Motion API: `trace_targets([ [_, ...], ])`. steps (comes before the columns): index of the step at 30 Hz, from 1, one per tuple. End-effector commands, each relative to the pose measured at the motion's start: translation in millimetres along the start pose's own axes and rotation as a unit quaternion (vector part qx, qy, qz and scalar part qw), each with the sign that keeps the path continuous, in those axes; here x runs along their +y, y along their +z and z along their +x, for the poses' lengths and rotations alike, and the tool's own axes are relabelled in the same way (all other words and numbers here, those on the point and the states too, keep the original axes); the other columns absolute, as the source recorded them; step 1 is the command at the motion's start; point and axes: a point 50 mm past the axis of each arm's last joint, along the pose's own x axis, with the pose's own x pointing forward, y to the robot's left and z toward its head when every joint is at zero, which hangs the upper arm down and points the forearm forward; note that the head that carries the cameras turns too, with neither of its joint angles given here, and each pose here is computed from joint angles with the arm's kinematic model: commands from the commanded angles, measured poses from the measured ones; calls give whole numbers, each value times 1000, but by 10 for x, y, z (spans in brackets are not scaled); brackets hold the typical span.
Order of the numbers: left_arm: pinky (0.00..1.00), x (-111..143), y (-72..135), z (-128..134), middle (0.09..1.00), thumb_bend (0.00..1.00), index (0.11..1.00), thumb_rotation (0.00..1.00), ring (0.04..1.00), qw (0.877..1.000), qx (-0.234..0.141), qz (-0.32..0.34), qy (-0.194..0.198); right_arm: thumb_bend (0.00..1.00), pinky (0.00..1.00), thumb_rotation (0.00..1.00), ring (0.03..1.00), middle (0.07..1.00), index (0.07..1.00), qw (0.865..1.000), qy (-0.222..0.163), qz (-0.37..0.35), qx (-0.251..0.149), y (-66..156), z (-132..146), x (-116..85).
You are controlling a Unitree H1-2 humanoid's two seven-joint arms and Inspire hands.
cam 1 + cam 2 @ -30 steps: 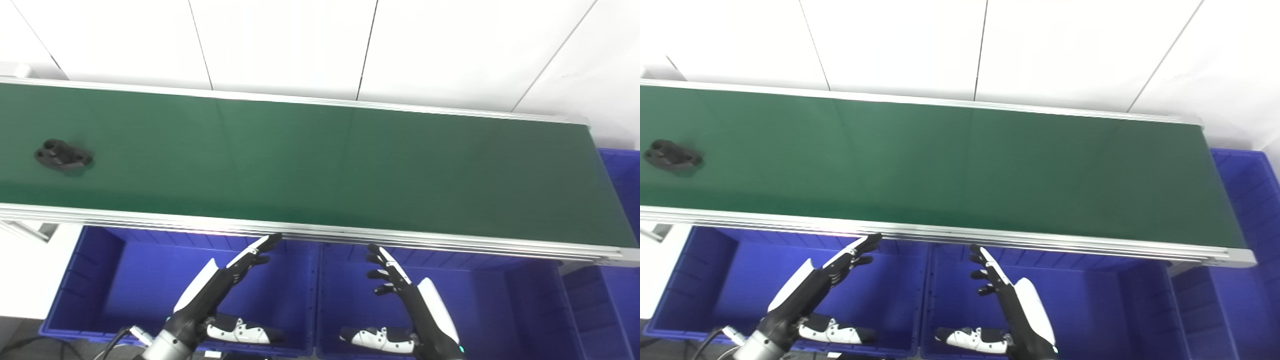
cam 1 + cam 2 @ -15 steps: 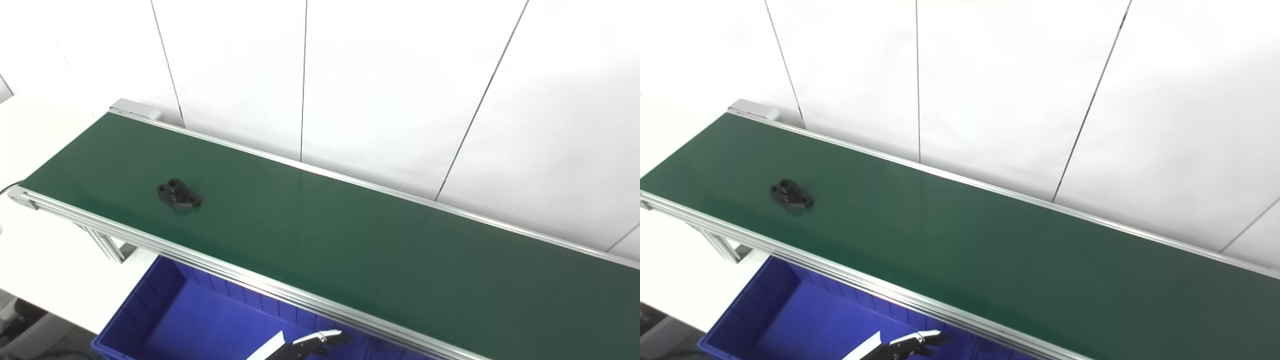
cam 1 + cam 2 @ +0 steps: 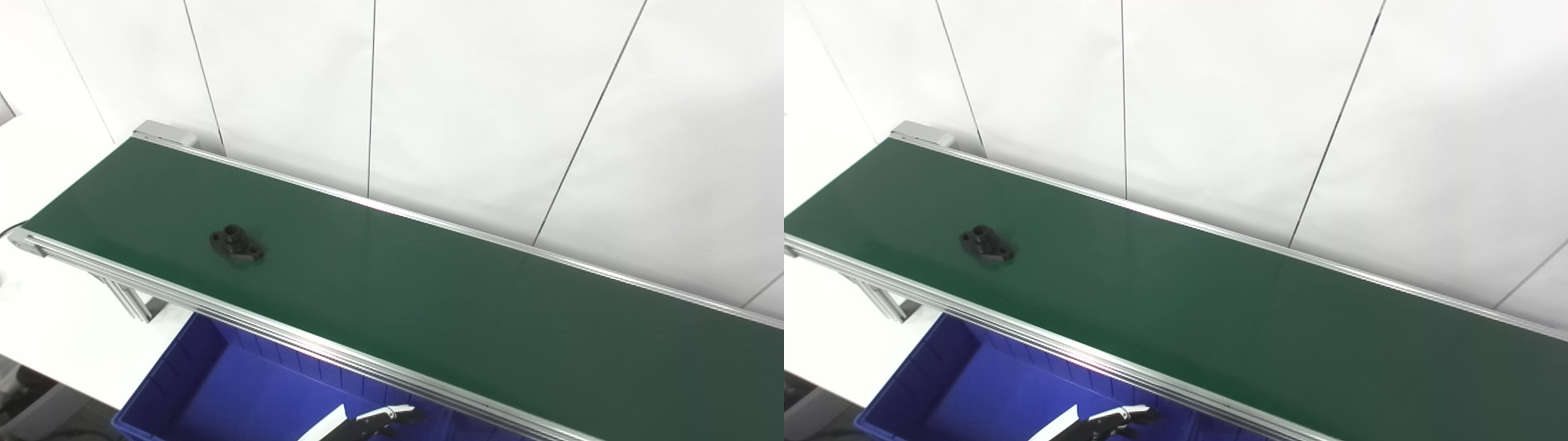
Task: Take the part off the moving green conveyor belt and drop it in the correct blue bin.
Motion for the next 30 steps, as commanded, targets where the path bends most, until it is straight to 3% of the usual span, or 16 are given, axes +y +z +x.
trace_targets([
  [1, 822, 49, 54, 29, 911, 665, 850, 196, 895, 999, -31, 7, 7, 829, 857, 167, 885, 904, 951, 997, -35, 20, -66, 131, 7, -39],
  [6, 813, 57, 44, 12, 913, 667, 851, 192, 897, 1000, -29, 0, 9, 813, 784, 172, 867, 892, 941, 988, -73, 48, -128, 278, -41, -125],
  [9, 800, 71, 44, 3, 917, 675, 854, 195, 899, 1000, -28, -2, 11, 808, 708, 161, 827, 870, 926, 979, -96, 54, -171, 473, -29, -221],
  [14, 791, 115, 41, 9, 922, 668, 861, 198, 901, 999, -34, -2, 9, 812, 685, 176, 803, 841, 914, 969, -109, 42, -217, 820, 62, -400],
  [20, 791, 212, 19, 9, 938, 657, 884, 178, 905, 999, -53, 0, 1, 858, 639, 171, 763, 816, 888, 965, -125, 3, -229, 1135, 259, -605],
  [25, 850, 288, -3, 6, 953, 660, 904, 207, 931, 998, -64, 4, -2, 870, 636, 291, 750, 799, 886, 965, -125, -39, -227, 1313, 478, -751],
  [30, 924, 348, 30, 8, 966, 671, 918, 268, 966, 998, -68, 8, -4, 840, 668, 257, 772, 812, 888, 971, -115, -41, -206, 1415, 685, -773],
])
